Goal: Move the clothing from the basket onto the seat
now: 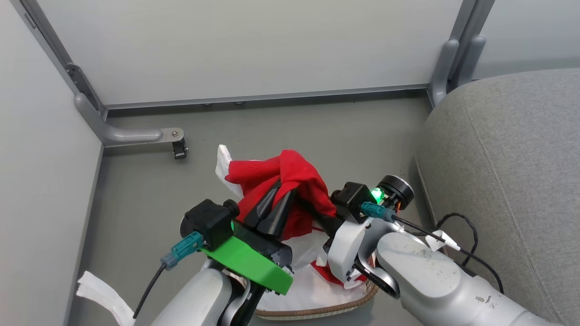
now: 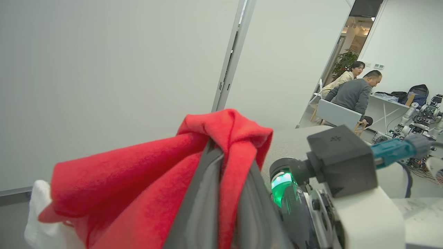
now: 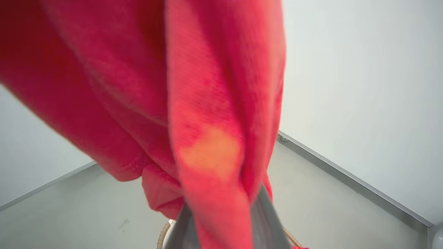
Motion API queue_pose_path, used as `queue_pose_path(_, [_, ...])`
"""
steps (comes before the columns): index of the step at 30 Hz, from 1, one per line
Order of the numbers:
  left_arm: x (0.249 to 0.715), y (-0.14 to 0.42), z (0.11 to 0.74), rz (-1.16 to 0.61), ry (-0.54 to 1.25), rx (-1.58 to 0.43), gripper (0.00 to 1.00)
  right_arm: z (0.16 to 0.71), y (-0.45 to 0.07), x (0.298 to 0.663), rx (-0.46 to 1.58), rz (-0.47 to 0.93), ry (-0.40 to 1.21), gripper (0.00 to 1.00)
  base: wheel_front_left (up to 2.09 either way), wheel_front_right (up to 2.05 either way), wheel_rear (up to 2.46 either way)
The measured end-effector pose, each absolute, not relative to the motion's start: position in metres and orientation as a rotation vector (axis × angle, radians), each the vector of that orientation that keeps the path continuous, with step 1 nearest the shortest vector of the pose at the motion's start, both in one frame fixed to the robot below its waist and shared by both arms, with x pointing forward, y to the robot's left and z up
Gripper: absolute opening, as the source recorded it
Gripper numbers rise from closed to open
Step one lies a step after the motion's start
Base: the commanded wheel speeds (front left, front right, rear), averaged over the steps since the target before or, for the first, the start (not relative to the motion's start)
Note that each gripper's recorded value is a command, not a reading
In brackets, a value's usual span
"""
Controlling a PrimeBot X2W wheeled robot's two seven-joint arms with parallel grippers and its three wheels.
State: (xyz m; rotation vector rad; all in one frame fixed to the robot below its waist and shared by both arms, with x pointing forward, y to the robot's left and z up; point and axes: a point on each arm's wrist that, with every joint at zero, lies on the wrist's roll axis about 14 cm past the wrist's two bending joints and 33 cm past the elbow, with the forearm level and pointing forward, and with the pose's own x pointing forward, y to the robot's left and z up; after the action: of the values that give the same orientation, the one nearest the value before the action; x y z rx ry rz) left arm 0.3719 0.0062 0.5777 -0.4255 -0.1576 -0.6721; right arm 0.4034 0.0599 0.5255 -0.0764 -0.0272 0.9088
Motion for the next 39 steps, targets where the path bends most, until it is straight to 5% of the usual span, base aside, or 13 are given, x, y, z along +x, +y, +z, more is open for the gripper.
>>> queue_pose_path(5, [0.375, 0.007, 0.576, -0.665, -0.157, -0.419, 0.0, 0.526, 0.046, 0.404, -0.023, 0.85, -0.029, 0.0, 0.0, 0.0, 0.0])
queue_pose_path(7, [0.378, 0.006, 0.576, -0.667, -0.161, -0.415, 1.0, 0.53, 0.035, 0.408, -0.003, 0.812, -0.041, 0.0, 0.0, 0.0, 0.0])
queue_pose_path(23, [0.379, -0.063, 0.56, -0.9, -0.113, -0.374, 1.0, 0.529, -0.079, 0.408, 0.077, 0.462, -0.067, 0.0, 0.0, 0.0, 0.0])
queue_pose_path(39, [0.335, -0.166, 0.539, -1.281, -0.018, -0.42, 1.0, 0.525, -0.222, 0.355, 0.094, -0.027, -0.091, 0.0, 0.0, 0.0, 0.0])
